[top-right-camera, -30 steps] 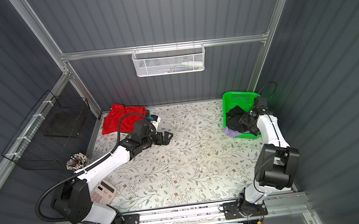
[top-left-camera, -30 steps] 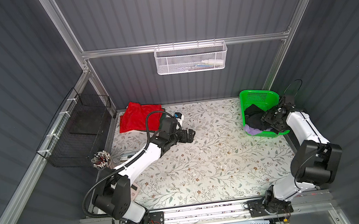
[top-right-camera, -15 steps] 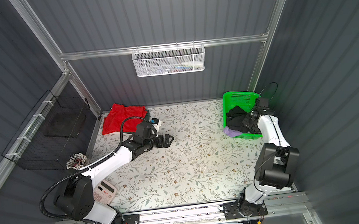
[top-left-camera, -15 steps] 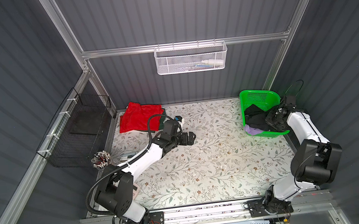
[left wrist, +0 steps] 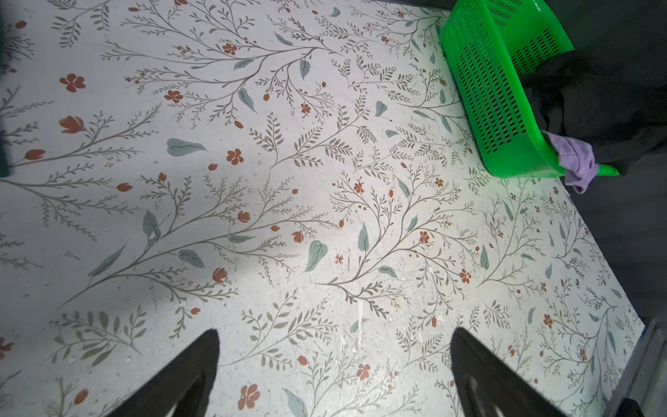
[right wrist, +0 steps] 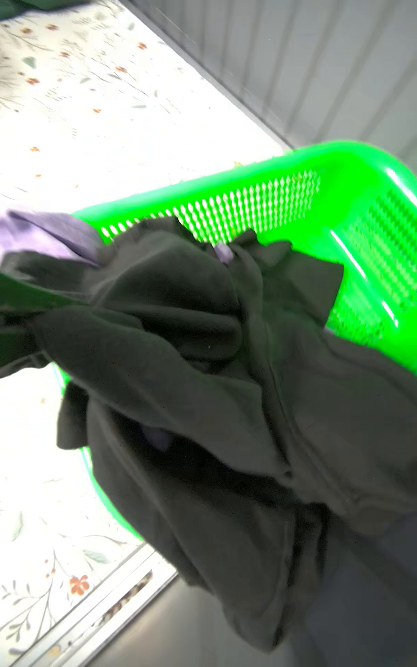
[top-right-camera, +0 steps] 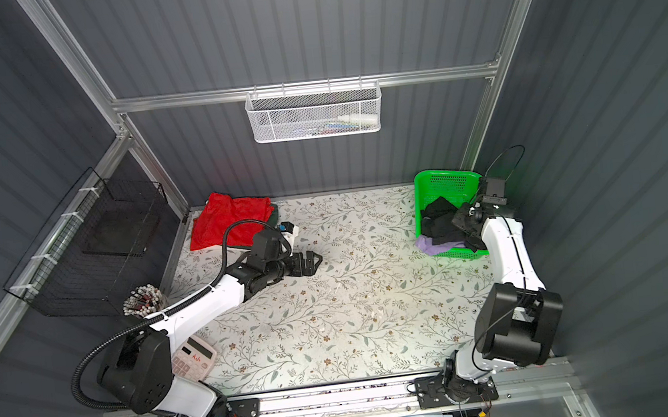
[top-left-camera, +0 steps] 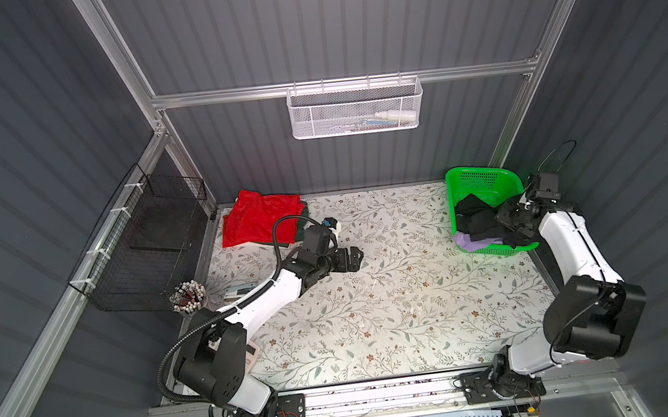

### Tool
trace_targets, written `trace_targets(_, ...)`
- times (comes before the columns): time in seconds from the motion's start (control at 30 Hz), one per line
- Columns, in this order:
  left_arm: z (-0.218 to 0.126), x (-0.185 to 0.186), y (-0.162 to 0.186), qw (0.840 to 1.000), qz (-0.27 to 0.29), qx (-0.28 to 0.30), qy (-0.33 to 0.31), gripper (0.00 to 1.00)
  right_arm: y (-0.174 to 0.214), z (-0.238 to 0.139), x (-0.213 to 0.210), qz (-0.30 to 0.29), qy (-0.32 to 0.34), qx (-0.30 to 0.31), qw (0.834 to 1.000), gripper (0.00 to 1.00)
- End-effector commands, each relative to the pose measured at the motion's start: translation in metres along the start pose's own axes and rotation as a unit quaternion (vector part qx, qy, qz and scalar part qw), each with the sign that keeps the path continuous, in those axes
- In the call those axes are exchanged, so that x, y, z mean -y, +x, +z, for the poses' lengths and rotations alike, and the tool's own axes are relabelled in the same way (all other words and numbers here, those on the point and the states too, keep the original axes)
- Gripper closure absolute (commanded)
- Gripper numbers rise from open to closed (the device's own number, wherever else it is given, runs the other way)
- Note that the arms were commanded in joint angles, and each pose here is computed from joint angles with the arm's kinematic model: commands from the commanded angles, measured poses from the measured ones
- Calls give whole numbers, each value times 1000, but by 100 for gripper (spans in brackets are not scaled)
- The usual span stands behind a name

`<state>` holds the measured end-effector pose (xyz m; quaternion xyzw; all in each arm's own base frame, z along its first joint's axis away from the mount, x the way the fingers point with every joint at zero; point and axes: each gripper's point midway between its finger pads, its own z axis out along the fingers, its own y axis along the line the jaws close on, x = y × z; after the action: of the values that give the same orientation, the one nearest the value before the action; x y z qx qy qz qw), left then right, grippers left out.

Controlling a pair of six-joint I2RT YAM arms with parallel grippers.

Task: Fold and stack the t-shirts
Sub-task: 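Lift the black t-shirt out of the basket with the right gripper toward the left gripper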

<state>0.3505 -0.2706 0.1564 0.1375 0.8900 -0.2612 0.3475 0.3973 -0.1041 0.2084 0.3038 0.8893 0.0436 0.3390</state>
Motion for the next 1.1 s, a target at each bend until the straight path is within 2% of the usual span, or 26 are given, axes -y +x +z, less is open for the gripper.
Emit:
trace_targets(0.0, -10, -3, -6, 1000, -8, 20, -17, 0, -20, -49, -53, -61, -49, 55, 995, 100)
trace_targets(0.17, -11, -4, -13, 999, -24, 36, -21, 0, -38, -124, -125, -123, -119, 135, 976, 100)
trace_targets(0.3, -17, -7, -17, 998, -19, 45, -34, 0, -39, -187, -179, -170, -203, 186, 946, 100)
trace_targets(0.37, -22, -13, -20, 997, -17, 54, -53, 0, -29, -216, -206, -195, -268, 195, 923, 100)
trace_targets(0.53, -37, -21, -26, 993, -19, 86, -77, 0, 8, -286, -258, -274, -405, 224, 843, 100)
trace_targets(0.7, -39, -11, -31, 994, -19, 92, -55, 0, 6, -308, -265, -261, -434, 236, 829, 100)
trace_targets(0.9, -41, 17, -45, 995, 2, 98, 9, 0, 31, -310, -284, -264, -487, 191, 810, 100)
trace_targets(0.93, -41, 25, -48, 995, 13, 100, 24, 0, 41, -310, -289, -273, -502, 178, 801, 100)
trace_targets(1.07, -44, 66, -63, 988, 70, 109, 84, 0, 50, -285, -293, -267, -491, 152, 815, 100)
